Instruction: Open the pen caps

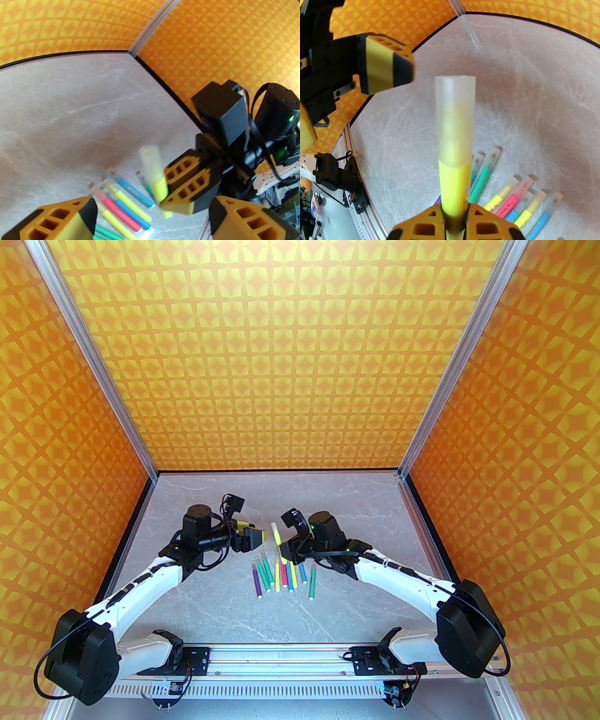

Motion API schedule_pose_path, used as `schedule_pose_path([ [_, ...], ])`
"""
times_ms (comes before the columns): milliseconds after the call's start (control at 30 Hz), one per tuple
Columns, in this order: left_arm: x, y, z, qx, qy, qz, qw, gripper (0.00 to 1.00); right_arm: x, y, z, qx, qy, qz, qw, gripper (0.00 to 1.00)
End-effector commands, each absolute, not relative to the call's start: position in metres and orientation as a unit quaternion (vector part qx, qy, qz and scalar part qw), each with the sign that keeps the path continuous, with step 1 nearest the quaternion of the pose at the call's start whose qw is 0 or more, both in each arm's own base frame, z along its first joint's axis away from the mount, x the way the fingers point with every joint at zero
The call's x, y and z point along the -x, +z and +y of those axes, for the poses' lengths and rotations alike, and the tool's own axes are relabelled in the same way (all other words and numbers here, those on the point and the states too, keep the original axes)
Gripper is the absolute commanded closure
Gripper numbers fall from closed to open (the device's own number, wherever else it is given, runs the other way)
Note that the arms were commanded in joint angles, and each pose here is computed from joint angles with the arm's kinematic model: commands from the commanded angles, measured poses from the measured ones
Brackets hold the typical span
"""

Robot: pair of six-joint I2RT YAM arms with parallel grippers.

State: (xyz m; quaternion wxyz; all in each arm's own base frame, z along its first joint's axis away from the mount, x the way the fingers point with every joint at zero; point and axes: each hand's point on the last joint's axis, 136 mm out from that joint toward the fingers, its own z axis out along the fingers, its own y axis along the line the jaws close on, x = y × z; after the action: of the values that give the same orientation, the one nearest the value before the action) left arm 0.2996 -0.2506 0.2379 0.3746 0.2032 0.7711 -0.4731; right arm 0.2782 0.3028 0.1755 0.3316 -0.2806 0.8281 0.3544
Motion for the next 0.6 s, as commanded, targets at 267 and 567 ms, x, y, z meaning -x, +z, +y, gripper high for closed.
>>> schedule_pose_path([
  [267,-0.303,0.246,-0.271,-0.210,-0.502,0.763,0.349,0.29,-0.268,0.196,0.320,0.319,0.377,0.796,0.350,1.00],
  [567,-0.301,0.246,-0.280,-0.220,-0.503,0.764,0.340,0.40,-0.264,0.195,0.323,0.328,0.378,0.793,0.348,1.00],
])
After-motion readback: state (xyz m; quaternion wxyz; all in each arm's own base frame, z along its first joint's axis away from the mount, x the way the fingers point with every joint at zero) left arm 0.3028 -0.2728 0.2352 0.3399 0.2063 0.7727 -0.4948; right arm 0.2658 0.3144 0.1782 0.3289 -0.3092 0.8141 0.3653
